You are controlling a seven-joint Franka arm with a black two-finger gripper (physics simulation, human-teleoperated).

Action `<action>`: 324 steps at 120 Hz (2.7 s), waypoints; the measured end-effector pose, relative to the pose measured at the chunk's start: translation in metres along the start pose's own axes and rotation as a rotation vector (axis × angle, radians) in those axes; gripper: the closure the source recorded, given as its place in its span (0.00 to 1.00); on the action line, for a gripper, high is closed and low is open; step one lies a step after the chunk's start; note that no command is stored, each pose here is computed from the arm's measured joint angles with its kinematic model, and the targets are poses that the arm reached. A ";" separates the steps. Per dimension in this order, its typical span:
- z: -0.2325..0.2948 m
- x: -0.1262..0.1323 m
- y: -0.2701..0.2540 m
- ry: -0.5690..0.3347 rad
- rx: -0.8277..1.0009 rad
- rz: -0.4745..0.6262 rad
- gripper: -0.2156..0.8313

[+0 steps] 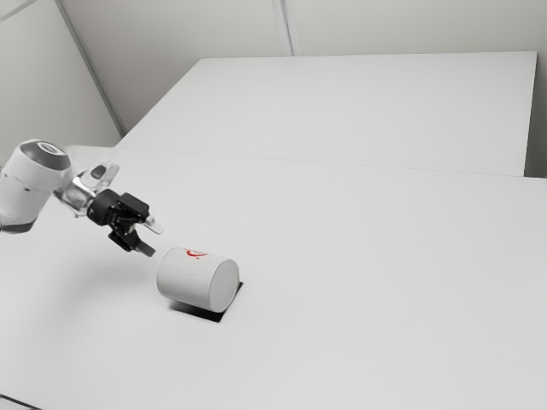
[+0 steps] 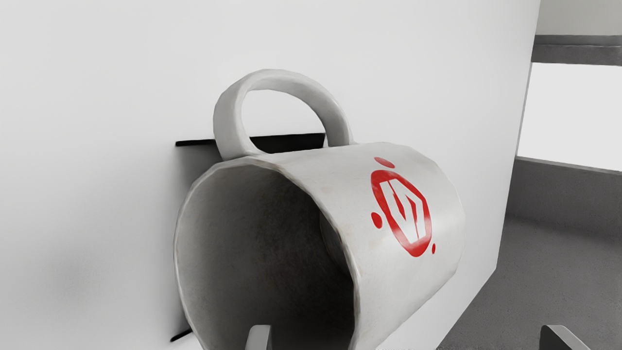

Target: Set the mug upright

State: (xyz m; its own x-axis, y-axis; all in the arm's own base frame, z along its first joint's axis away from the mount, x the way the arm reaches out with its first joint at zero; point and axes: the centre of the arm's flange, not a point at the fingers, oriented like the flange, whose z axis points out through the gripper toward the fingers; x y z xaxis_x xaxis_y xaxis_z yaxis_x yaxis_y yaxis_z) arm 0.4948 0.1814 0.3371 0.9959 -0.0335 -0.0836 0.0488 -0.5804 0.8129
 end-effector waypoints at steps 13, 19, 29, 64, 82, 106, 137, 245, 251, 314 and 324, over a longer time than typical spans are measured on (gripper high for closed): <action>0.011 -0.006 -0.012 -0.003 -0.057 0.020 0.21; 0.016 -0.006 -0.015 -0.004 -0.085 0.032 0.21; 0.024 -0.009 -0.017 -0.001 -0.140 0.051 0.21; 0.050 -0.023 -0.030 0.008 -0.289 0.074 0.27; 0.051 -0.025 -0.029 0.021 -0.309 0.101 0.64; 0.051 -0.024 -0.028 0.028 -0.314 0.131 0.86; 0.039 -0.023 0.000 0.042 -0.295 0.215 0.94; 0.045 0.037 0.140 -0.208 0.859 0.459 0.96; 0.055 0.037 0.136 -0.210 0.893 0.462 0.96; 0.116 0.039 0.143 -0.107 0.990 0.456 0.42; 0.113 0.038 0.155 -0.080 0.997 0.458 0.35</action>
State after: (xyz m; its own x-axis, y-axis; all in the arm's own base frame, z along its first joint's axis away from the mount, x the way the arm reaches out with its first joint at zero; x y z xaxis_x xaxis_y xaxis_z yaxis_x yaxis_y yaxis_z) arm 0.5312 -0.0014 0.3946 0.8944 -0.4455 0.0404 -0.4434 -0.8949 -0.0507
